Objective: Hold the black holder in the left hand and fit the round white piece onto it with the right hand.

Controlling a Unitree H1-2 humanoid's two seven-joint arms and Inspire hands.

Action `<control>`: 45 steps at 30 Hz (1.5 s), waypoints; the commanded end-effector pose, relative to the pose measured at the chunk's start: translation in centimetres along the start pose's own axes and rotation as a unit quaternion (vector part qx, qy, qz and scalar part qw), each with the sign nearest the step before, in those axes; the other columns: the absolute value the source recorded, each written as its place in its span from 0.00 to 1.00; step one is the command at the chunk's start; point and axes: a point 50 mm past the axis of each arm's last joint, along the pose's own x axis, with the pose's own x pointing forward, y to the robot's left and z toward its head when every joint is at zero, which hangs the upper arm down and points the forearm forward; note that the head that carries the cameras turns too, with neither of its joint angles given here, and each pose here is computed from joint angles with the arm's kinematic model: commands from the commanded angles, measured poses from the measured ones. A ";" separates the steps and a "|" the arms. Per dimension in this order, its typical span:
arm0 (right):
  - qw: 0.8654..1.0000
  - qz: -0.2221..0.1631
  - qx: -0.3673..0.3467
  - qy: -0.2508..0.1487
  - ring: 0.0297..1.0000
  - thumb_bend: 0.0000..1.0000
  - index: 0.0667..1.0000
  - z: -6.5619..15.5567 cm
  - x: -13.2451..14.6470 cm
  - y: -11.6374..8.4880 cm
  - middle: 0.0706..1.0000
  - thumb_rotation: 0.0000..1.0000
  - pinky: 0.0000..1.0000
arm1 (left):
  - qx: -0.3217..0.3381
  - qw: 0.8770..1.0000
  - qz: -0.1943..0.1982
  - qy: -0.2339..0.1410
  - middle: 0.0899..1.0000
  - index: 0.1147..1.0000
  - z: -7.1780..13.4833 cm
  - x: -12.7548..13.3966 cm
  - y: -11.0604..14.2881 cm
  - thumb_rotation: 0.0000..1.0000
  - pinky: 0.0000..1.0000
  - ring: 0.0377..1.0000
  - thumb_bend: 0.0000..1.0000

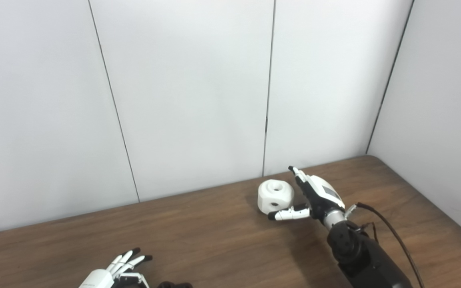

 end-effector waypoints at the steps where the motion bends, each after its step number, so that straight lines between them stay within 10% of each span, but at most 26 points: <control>1: 0.997 -0.059 0.006 -0.044 1.00 1.00 1.00 2.2 1.2 -2.7 1.00 0.45 0.92 | 0.018 0.998 -0.058 0.013 0.90 0.41 -0.4 -0.7 -1.8 0.05 1.00 1.00 0.52; 6: 0.994 -0.101 0.023 -0.045 1.00 0.96 0.82 2.6 0.9 -2.8 1.00 0.24 0.86 | 0.018 0.998 -0.056 0.014 0.90 0.41 -0.5 -0.7 -1.8 0.05 1.00 1.00 0.52; 12: 0.991 -0.112 0.045 -0.063 1.00 0.95 0.91 2.6 0.8 -2.8 1.00 0.23 0.75 | 0.019 0.998 -0.057 0.014 0.90 0.41 -0.5 -0.8 -1.8 0.05 1.00 1.00 0.52; 29: 0.990 -0.091 -0.067 -0.085 1.00 1.00 1.00 2.2 0.8 -2.4 1.00 0.71 0.97 | 0.018 0.998 -0.057 0.013 0.91 0.41 -0.4 -0.8 -1.6 0.05 1.00 1.00 0.52; 35: 0.968 -0.088 -0.208 -0.108 1.00 1.00 1.00 2.7 0.0 -2.7 1.00 0.67 1.00 | 0.020 0.998 -0.059 0.013 0.90 0.41 -0.4 -0.7 -1.6 0.05 1.00 1.00 0.52; 45: 0.961 -0.107 -0.230 -0.109 1.00 0.99 1.00 2.1 -0.5 -2.3 1.00 0.70 0.98 | 0.018 0.998 -0.058 0.013 0.90 0.41 -0.4 -1.0 -1.7 0.05 1.00 1.00 0.52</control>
